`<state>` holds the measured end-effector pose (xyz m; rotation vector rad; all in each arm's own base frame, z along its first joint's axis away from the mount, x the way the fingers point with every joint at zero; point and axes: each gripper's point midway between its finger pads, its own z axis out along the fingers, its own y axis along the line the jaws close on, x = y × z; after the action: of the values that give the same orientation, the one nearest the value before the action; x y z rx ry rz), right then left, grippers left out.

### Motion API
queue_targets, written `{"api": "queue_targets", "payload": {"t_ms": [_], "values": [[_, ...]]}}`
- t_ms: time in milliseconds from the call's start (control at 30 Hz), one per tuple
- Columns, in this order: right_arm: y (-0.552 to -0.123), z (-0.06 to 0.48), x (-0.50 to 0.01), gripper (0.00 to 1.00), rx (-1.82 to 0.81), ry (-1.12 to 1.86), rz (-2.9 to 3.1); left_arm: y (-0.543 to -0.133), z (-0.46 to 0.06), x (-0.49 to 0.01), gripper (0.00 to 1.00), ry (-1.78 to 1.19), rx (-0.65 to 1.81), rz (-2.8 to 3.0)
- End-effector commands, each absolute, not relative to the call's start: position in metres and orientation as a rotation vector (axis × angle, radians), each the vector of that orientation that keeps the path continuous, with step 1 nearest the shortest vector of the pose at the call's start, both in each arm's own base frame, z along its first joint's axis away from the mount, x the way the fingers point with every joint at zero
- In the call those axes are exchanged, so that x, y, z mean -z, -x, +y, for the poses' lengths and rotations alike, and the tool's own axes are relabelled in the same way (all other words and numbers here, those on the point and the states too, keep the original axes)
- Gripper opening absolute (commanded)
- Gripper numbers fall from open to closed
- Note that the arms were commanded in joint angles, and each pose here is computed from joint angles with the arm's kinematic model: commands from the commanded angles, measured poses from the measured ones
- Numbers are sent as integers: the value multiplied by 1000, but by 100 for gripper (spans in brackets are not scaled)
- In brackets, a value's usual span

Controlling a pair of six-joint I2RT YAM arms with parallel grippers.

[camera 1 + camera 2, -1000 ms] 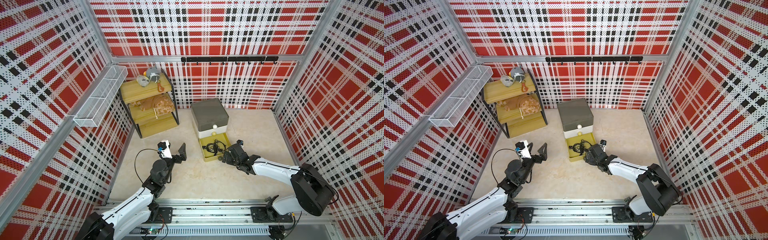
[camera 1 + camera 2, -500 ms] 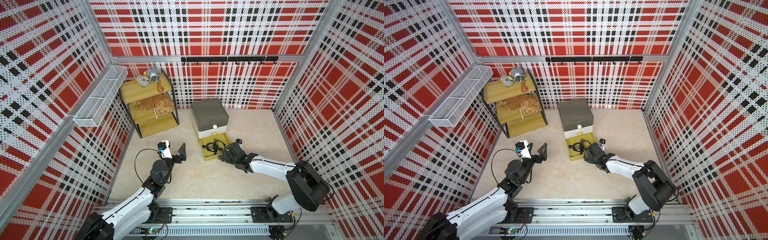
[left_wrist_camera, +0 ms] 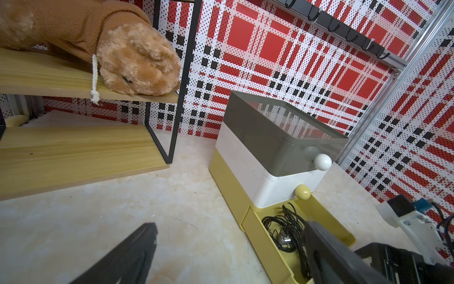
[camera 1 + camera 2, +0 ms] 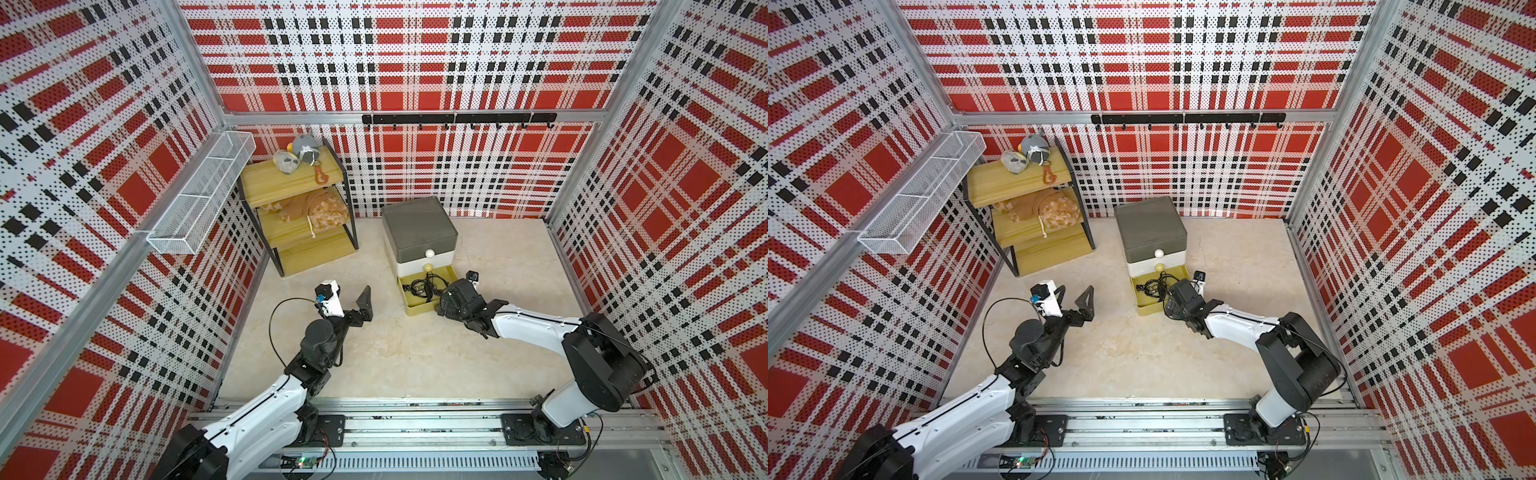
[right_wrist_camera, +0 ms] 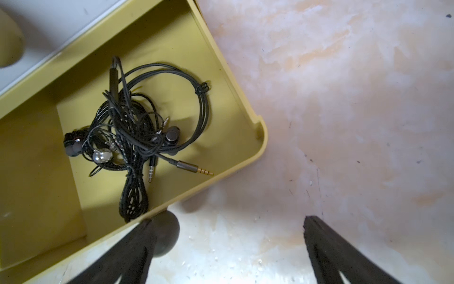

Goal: Place the wired earphones into the drawer by color
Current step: Close the drawer in the storage box.

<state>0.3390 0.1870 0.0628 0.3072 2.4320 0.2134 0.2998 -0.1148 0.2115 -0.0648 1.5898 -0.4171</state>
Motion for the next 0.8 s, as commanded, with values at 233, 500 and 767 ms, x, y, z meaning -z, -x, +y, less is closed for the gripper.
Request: {"api": "queue_targets", "payload": {"t_ms": [233, 500, 767], "values": [[-369, 194, -75, 100, -230, -293, 2357, -300, -109, -212, 99, 73, 391, 1575], [-385, 202, -74, 100, -256, -279, 2334, -300, -109, -211, 99, 72, 390, 1578], [-399, 209, -75, 100, -289, -283, 2300, -300, -109, -211, 99, 75, 388, 1578]]}}
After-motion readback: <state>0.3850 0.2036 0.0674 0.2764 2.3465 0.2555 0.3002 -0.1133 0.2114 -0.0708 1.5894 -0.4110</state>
